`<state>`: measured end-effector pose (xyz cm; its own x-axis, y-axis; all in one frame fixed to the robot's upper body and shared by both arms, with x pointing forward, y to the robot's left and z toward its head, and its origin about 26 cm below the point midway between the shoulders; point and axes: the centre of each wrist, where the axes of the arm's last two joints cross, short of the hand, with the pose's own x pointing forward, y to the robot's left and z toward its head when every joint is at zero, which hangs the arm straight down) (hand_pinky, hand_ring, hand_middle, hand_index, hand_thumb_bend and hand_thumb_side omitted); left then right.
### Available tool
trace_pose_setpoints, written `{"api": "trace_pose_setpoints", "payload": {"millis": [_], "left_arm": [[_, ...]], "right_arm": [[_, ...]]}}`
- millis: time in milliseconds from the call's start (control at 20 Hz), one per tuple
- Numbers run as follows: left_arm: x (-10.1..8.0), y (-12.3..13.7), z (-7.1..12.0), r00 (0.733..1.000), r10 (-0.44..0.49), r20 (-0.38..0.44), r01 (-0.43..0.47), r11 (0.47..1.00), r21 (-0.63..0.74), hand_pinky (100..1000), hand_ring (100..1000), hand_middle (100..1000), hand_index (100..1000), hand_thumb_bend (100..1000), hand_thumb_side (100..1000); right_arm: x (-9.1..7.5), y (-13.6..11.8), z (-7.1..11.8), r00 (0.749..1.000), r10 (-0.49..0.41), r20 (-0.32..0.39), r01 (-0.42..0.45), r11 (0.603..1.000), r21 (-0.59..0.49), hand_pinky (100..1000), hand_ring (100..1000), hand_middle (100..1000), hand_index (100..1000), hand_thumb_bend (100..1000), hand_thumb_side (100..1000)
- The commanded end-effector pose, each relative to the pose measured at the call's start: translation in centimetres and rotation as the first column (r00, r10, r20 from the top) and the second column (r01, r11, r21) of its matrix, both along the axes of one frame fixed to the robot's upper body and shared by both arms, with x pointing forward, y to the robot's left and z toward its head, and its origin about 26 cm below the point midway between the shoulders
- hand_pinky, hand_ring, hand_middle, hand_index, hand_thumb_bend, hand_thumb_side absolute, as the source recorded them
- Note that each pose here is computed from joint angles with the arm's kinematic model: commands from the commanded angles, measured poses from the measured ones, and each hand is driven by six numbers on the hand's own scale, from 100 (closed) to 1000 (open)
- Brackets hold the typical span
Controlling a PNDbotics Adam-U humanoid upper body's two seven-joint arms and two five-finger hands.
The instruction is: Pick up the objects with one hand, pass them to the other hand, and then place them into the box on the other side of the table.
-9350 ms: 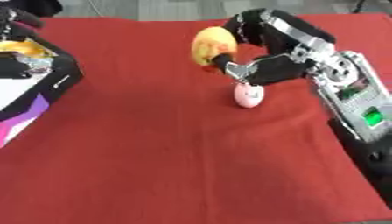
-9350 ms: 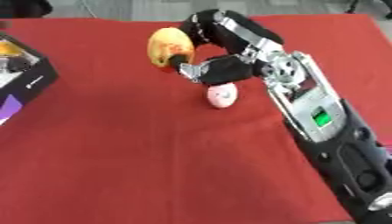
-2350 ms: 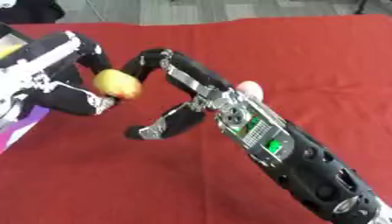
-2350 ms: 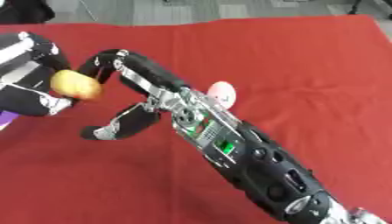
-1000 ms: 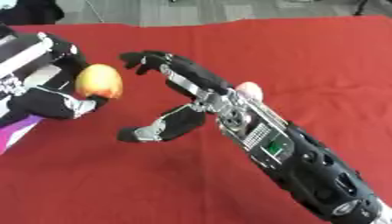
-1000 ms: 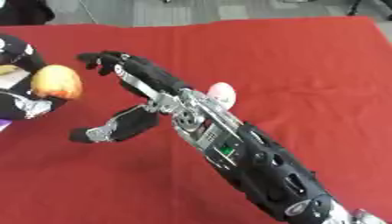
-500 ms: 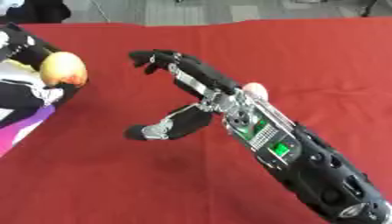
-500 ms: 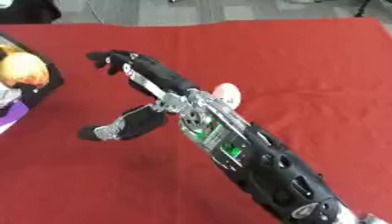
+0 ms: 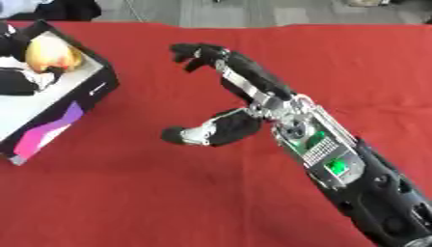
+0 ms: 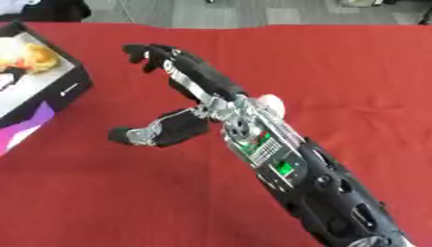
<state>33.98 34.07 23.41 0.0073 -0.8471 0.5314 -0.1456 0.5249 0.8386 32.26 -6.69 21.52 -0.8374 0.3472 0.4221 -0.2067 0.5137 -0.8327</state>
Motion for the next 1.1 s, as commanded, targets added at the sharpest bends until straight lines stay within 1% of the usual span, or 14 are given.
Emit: {"api": "trace_pose_setpoints", "payload": {"millis": [50, 150, 350, 600, 800, 850, 900, 950, 1000, 1100], "left_arm": [[0.6, 1.9, 0.9, 0.997, 0.077, 0.03, -0.077, 0.997, -0.003, 783, 589, 479, 516, 409, 100], [1.0, 2.6, 0.6, 0.994, 0.103, 0.023, -0.103, 0.995, -0.017, 783, 589, 479, 517, 409, 100], [1.9, 4.5, -0.5, 0.982, 0.189, -0.003, -0.189, 0.982, -0.028, 783, 597, 486, 524, 394, 100], [3.0, 6.0, -1.5, 0.969, 0.243, -0.039, -0.243, 0.97, -0.007, 787, 614, 508, 545, 401, 100], [3.7, 6.6, -2.1, 0.962, 0.268, -0.053, -0.268, 0.963, 0.013, 798, 643, 548, 585, 466, 100], [3.9, 6.7, -2.1, 0.961, 0.273, -0.054, -0.272, 0.962, 0.02, 807, 668, 574, 614, 519, 100], [4.0, 6.8, -2.3, 0.959, 0.276, -0.057, -0.275, 0.961, 0.027, 821, 698, 608, 651, 564, 127], [4.1, 6.9, -2.4, 0.958, 0.278, -0.062, -0.277, 0.96, 0.035, 833, 720, 634, 677, 608, 168], [4.2, 6.9, -2.4, 0.958, 0.28, -0.067, -0.277, 0.96, 0.044, 862, 772, 716, 743, 720, 261], [4.4, 7.1, -2.6, 0.955, 0.286, -0.075, -0.282, 0.957, 0.062, 881, 812, 770, 797, 810, 318]], "right_arm": [[-0.3, -0.4, 1.4, 0.999, 0.006, 0.032, -0.006, 1.0, 0.021, 924, 797, 822, 950, 624, 507], [-0.4, -0.4, 1.5, 1.0, 0.007, 0.03, -0.008, 1.0, 0.024, 924, 797, 822, 950, 624, 507], [-0.5, -0.5, 1.6, 1.0, 0.007, 0.028, -0.008, 1.0, 0.028, 924, 795, 821, 949, 623, 507], [-0.7, -0.6, 1.7, 1.0, 0.01, 0.029, -0.011, 0.999, 0.034, 924, 794, 821, 948, 624, 504], [-0.7, -0.6, 1.8, 1.0, 0.013, 0.027, -0.014, 0.999, 0.039, 924, 792, 819, 947, 624, 501], [-0.8, -0.6, 1.8, 1.0, 0.014, 0.027, -0.015, 0.999, 0.04, 923, 792, 819, 946, 624, 500], [-0.8, -0.6, 1.8, 1.0, 0.015, 0.027, -0.016, 0.999, 0.04, 923, 791, 818, 946, 624, 499], [-0.8, -0.6, 1.8, 1.0, 0.015, 0.026, -0.016, 0.999, 0.041, 923, 791, 818, 946, 625, 499], [-0.8, -0.6, 1.9, 1.0, 0.016, 0.026, -0.017, 0.999, 0.042, 923, 791, 818, 945, 625, 497], [-0.8, -0.6, 1.9, 1.0, 0.016, 0.025, -0.017, 0.999, 0.044, 923, 789, 817, 945, 624, 496]]}}
